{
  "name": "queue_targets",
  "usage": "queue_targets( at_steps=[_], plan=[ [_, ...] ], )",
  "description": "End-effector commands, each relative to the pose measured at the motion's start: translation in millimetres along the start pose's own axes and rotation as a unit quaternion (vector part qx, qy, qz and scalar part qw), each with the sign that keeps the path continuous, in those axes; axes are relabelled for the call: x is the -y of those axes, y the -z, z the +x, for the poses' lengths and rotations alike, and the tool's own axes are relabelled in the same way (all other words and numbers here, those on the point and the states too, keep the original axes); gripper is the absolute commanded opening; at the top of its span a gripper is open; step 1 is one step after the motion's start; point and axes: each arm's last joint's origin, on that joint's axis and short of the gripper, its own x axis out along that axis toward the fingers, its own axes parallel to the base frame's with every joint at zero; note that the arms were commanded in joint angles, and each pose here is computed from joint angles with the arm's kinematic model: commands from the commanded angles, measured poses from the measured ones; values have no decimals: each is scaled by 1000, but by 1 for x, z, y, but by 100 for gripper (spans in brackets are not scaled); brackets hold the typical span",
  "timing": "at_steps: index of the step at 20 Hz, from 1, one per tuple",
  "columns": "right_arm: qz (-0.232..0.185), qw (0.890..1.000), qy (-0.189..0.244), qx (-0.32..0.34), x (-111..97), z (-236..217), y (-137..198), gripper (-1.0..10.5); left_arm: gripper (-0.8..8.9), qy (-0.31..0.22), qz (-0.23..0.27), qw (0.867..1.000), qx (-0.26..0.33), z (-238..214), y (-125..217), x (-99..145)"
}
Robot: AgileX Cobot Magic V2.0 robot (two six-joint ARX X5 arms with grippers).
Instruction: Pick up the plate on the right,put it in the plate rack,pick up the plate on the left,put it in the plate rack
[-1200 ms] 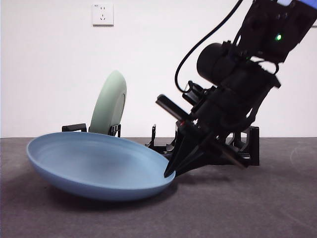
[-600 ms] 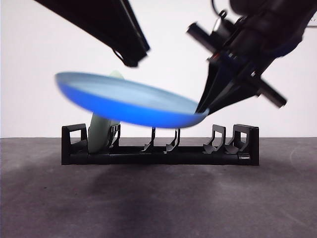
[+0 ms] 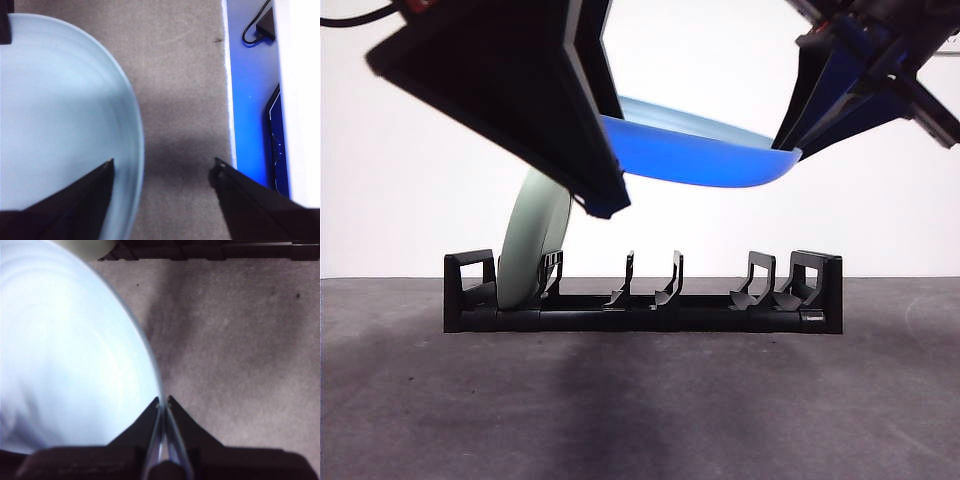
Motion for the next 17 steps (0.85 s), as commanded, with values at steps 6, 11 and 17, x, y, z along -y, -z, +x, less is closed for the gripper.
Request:
queue_targets(
  at_steps=[6,11,17],
  plan=[
    [-15,1000,-7,10,-6,-16,6,-16,-8,0,4,1000,-3,1,1,0],
    [-24,999,-10,20,-9,-24,8,-13,-8,0,4,1000,-3,1,1,0],
    [-44,994,-23,96,-13,-49,4,538,-8,-12,-1,1000,19,1,-3,-2]
  ],
)
